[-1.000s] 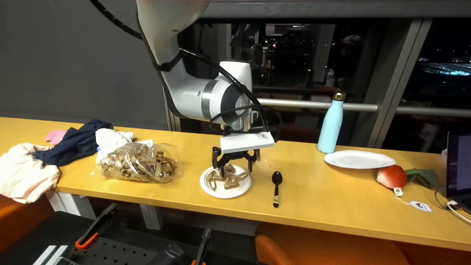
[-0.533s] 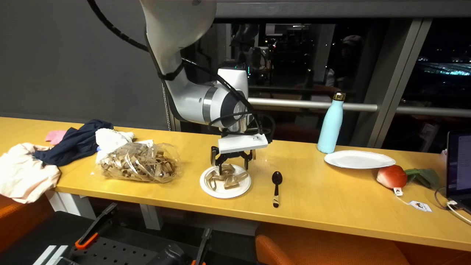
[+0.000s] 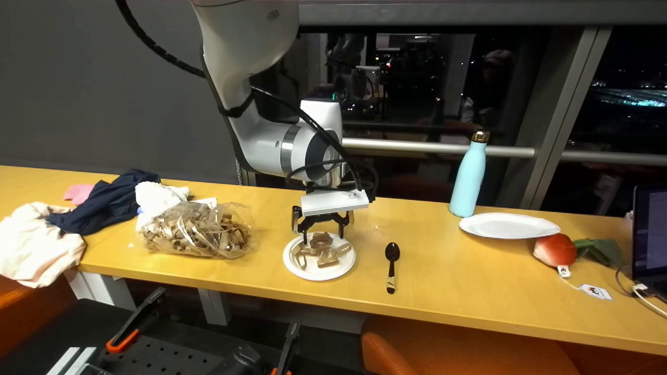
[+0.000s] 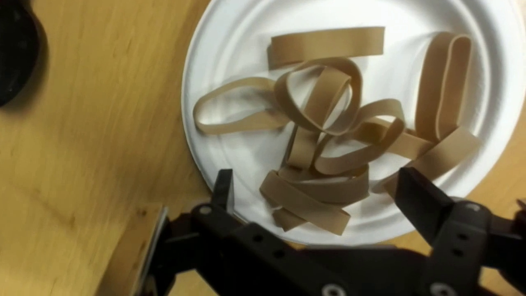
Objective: Move some rubber bands from the plate to the plastic
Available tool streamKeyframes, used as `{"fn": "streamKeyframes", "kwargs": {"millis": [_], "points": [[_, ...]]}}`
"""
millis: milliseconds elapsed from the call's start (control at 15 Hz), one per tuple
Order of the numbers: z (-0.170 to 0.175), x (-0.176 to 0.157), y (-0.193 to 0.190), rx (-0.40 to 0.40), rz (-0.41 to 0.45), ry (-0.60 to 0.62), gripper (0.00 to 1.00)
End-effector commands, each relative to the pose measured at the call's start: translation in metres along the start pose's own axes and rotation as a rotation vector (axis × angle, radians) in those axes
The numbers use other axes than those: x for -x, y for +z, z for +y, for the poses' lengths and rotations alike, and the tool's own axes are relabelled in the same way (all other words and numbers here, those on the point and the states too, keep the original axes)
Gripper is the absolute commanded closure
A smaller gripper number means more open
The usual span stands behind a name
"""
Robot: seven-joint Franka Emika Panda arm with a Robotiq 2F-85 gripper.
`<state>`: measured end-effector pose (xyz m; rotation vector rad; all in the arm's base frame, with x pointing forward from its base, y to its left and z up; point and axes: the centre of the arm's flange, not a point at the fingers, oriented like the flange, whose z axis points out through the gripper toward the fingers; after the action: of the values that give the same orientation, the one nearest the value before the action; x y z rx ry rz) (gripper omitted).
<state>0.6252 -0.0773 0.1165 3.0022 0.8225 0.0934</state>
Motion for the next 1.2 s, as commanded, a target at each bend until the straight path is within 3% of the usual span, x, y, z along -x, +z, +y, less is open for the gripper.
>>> {"fn": "streamKeyframes", "kwargs": {"millis": [0,667,800,1133], "points": [[-0.006,0.000,-0.001,0.003,-0.017,0.003,0.00],[-0.020,0.020,0.010,-0.019,-0.045,0.023,0.00],[-0.024,0.026,0.013,-0.024,-0.052,0.026,0.28],[-0.019,0.020,0.008,-0.021,-0.047,0.030,0.66]]}}
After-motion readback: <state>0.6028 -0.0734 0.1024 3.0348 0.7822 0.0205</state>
